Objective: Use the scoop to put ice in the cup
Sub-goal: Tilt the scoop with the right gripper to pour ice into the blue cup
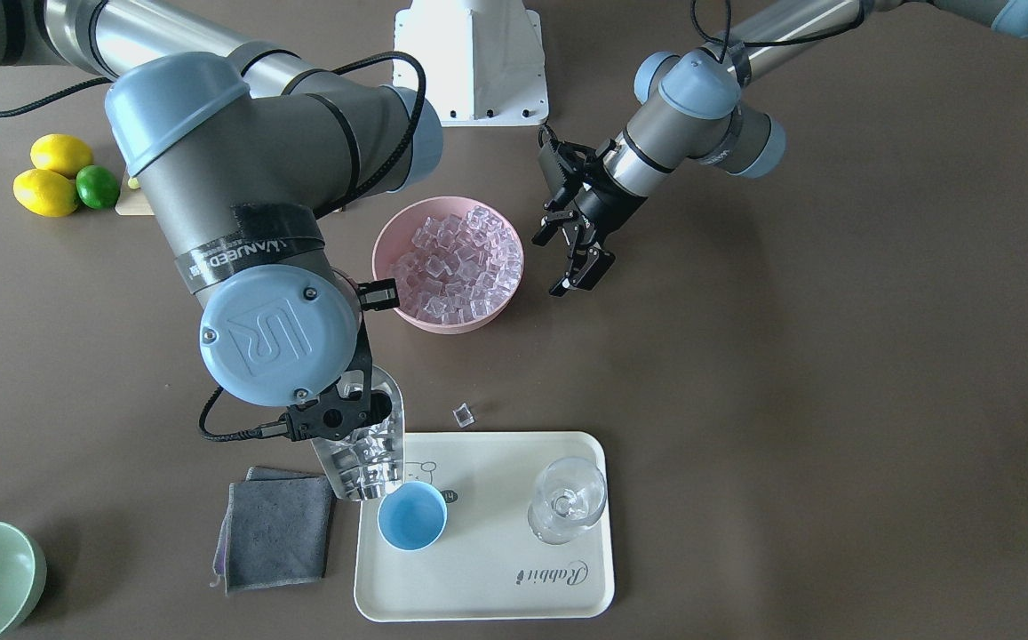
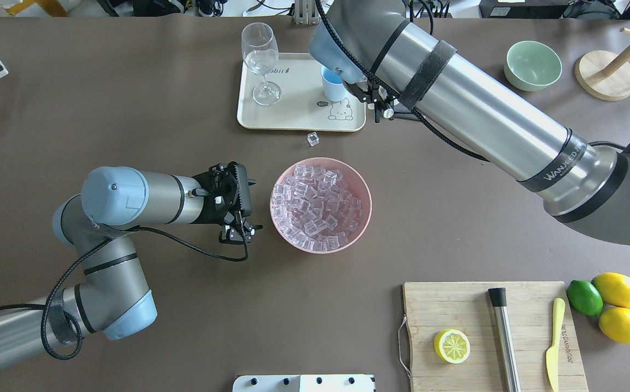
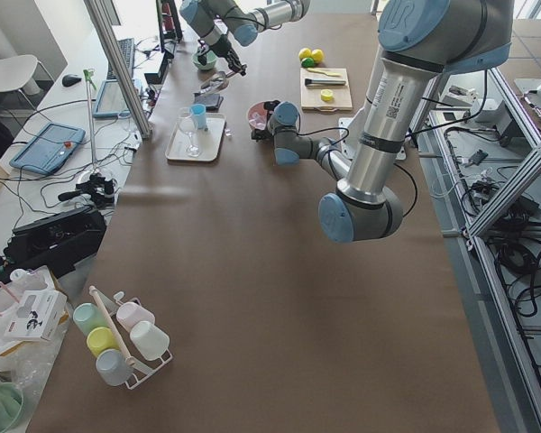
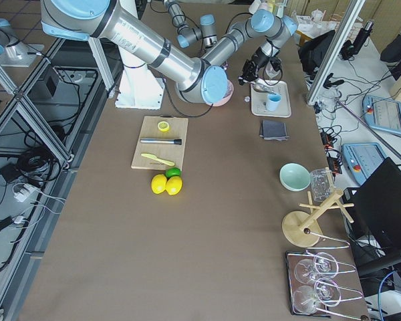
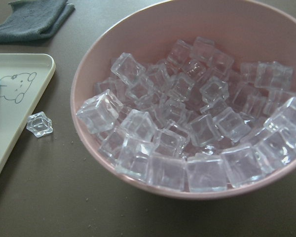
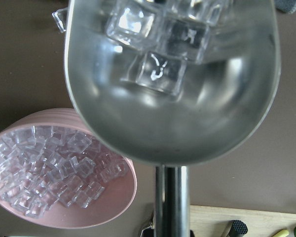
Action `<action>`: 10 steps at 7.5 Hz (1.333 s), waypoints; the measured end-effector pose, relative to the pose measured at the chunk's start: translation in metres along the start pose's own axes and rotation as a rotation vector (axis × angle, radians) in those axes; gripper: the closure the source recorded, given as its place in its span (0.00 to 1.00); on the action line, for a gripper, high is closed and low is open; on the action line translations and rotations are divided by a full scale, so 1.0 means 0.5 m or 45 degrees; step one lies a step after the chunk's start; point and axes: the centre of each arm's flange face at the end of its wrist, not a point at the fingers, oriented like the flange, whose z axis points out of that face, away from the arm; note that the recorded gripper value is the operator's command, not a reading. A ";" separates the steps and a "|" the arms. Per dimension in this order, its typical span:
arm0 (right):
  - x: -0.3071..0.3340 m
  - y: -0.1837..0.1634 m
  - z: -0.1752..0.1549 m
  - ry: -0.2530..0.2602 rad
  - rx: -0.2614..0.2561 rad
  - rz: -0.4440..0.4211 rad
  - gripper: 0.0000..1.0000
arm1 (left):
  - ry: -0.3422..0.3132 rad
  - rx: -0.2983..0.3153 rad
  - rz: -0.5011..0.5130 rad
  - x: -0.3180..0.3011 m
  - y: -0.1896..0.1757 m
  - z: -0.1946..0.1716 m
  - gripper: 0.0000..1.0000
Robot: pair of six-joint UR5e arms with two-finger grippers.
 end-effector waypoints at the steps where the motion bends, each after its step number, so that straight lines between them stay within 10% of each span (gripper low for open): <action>1: -0.013 0.005 0.006 0.004 -0.011 -0.003 1.00 | 0.000 0.000 0.002 0.000 0.000 0.000 0.02; 10: -0.024 0.012 0.025 0.010 -0.029 -0.009 1.00 | 0.005 0.002 0.005 0.002 -0.001 0.000 0.02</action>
